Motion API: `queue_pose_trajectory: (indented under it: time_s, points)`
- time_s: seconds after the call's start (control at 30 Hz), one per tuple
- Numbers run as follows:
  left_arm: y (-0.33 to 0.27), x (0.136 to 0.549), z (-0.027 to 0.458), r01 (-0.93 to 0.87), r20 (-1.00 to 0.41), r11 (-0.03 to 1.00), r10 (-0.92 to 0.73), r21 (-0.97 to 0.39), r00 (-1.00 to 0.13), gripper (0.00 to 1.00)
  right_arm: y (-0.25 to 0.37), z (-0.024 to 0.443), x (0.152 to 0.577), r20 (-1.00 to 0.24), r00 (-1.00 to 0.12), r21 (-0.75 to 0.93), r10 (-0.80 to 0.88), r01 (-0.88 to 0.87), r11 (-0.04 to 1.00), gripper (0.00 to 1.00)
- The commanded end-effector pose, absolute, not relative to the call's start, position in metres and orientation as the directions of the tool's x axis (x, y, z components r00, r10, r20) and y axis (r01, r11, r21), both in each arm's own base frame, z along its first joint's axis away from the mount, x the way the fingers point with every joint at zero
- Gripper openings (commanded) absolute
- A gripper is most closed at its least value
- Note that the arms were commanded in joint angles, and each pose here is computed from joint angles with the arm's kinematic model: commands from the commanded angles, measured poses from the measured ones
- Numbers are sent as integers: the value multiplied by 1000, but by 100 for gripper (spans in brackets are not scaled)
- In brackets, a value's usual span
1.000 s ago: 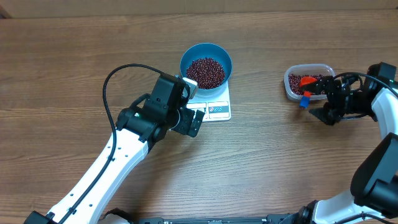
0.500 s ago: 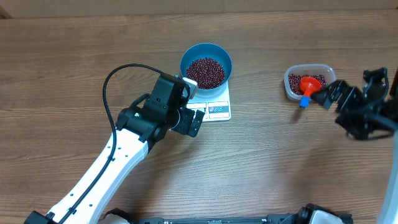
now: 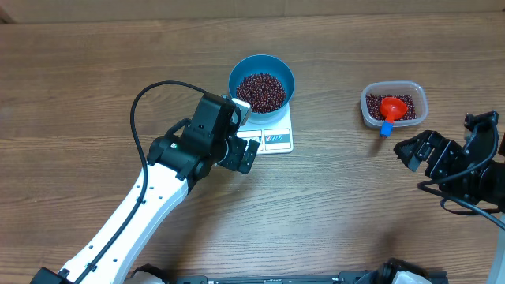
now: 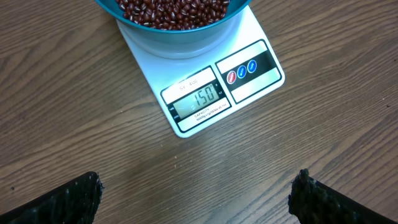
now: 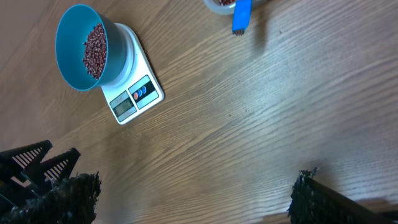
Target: Scoop item into bowl and weigh 150g on scale
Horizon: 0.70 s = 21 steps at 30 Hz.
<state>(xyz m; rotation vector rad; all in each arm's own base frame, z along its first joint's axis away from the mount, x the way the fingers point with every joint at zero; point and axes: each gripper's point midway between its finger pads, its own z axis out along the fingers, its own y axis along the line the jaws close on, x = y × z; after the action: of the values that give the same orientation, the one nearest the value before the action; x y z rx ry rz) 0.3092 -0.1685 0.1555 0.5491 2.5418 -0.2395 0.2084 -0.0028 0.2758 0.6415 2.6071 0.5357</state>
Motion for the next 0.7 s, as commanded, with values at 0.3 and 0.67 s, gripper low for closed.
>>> queue_pose_trajectory:
  time_s: [0.3, 0.67]
  points:
    - [-170, 308, 154, 450, -526, 892, 361, -45, -770, 99, 23, 309, 252, -722, -672, 289, 164, -78, 954, 100]
    - [-170, 308, 154, 450, -526, 892, 362, -45, -770, 100, 35, 289, 258, -965, -247, 131, 87, -167, 977, 100]
